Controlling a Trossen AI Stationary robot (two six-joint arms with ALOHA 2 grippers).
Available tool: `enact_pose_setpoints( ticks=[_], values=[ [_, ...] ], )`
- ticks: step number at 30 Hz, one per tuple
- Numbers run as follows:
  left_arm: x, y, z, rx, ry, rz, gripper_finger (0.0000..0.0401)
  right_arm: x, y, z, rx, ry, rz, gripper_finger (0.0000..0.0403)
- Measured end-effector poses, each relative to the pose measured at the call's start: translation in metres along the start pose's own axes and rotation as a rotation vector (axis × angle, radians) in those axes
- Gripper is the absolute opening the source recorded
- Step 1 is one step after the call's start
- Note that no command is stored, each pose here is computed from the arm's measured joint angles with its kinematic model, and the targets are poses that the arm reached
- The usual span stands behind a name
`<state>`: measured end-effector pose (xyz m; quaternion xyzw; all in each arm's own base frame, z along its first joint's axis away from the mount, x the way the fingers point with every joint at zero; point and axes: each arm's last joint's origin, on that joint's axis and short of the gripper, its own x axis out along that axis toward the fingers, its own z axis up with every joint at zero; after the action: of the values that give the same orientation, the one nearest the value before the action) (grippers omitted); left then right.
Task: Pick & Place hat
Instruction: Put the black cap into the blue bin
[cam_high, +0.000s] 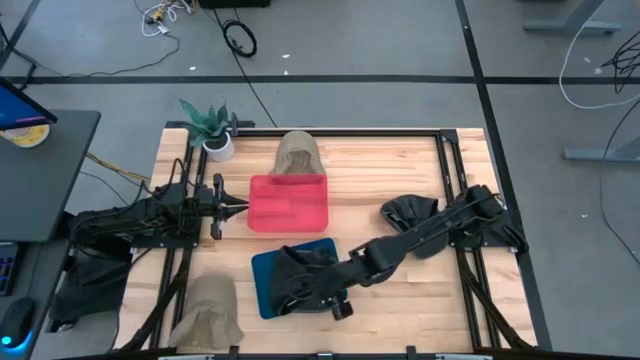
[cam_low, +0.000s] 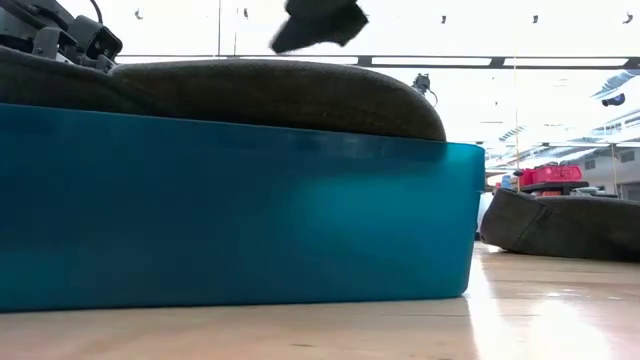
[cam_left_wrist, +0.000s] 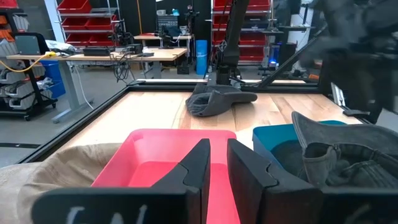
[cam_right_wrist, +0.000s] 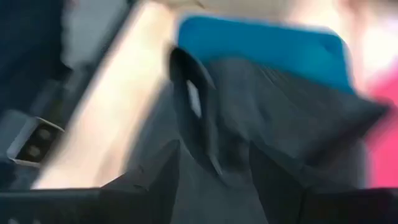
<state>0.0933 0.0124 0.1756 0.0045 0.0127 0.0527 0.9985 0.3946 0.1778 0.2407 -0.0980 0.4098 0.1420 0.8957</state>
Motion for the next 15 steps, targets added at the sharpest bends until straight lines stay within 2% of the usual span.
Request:
enact_pose_setpoints(
  ticks=[8,12,15],
  values=[
    [0.000,0.000,0.000,0.000,0.000,0.000,0.0058,-0.034,0.010,-0.021,0.120,0.194,-0.313,0.0184],
    [0.000,0.000,0.000,0.000,0.000,0.000,0.0058,-0.053,0.025,-0.029,0.150,0.214,-0.439,0.0174],
    [0.000,0.000,0.000,0.000,0.000,0.000,0.0058,-0.061,0.038,-0.034,0.196,0.205,-0.491,0.0168]
  ],
)
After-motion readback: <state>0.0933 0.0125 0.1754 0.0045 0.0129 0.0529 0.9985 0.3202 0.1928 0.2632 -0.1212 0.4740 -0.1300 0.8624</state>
